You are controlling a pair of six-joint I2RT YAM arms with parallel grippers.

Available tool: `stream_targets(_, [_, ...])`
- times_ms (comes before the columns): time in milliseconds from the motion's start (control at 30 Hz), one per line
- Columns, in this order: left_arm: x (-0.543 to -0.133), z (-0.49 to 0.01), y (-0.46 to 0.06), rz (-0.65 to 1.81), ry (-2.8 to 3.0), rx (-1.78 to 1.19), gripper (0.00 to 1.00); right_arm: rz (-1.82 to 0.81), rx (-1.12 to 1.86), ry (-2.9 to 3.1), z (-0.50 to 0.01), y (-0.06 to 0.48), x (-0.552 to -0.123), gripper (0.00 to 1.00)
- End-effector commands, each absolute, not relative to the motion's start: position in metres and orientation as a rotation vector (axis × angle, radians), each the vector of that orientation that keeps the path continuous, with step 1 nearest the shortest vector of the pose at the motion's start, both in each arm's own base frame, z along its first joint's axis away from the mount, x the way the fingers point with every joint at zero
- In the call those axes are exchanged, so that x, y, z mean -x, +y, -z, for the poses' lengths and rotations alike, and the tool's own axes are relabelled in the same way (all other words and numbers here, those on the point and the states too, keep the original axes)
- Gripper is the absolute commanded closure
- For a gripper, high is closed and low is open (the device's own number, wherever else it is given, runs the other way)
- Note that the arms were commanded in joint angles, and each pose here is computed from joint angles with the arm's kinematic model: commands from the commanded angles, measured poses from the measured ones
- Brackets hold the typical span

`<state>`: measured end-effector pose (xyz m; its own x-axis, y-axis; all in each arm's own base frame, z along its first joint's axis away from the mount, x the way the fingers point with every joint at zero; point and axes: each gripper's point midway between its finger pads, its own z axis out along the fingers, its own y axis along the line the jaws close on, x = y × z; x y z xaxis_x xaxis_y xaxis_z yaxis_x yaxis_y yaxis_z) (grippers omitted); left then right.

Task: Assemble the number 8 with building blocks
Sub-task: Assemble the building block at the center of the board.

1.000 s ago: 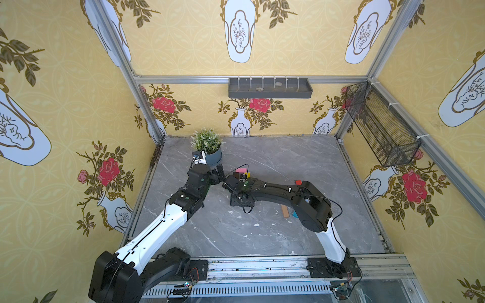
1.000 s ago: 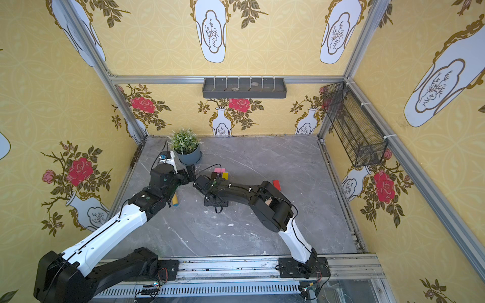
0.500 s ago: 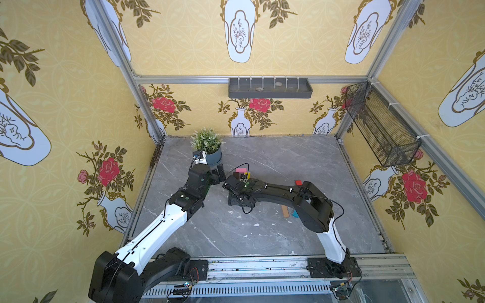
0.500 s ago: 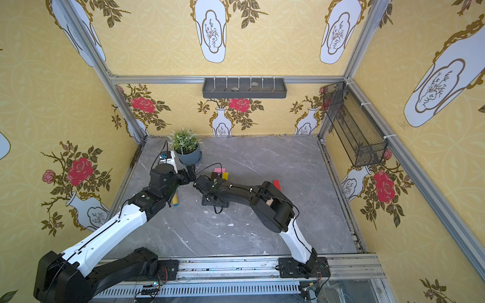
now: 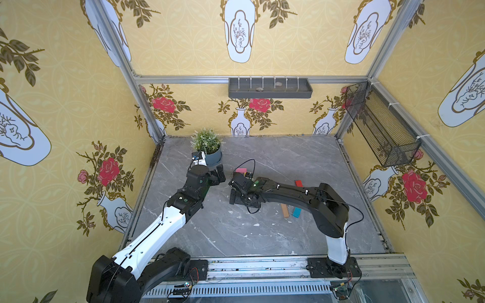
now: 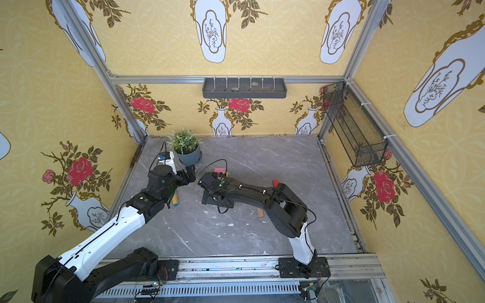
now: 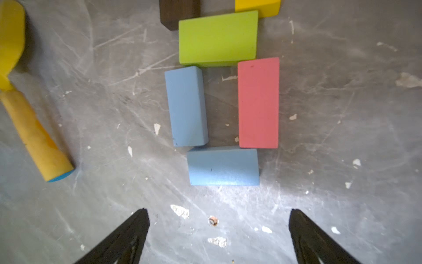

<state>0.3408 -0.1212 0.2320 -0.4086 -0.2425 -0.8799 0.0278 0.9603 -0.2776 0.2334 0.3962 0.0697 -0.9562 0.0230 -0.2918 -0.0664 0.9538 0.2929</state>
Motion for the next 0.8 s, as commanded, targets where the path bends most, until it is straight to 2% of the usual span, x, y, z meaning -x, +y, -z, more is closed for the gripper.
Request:
stream_targets(0, [-0.34,-0.234,-0.122,0.309,1.958,0.148,0.0,-0.492,0.024,2.748,-0.094,0.392,-0.235,0.01])
stream_targets(200, [-0.341,-0.234,-0.127,0.328,1.957,0.123,0.0,-0.462,-0.01,2.652,-0.13,0.352,-0.25,0.02])
stream_targets(767, [-0.353,-0.222,-0.176,0.506,2.027,-0.018,0.0,-0.267,-0.467,2.586,-0.138,0.15,-0.318,0.03])
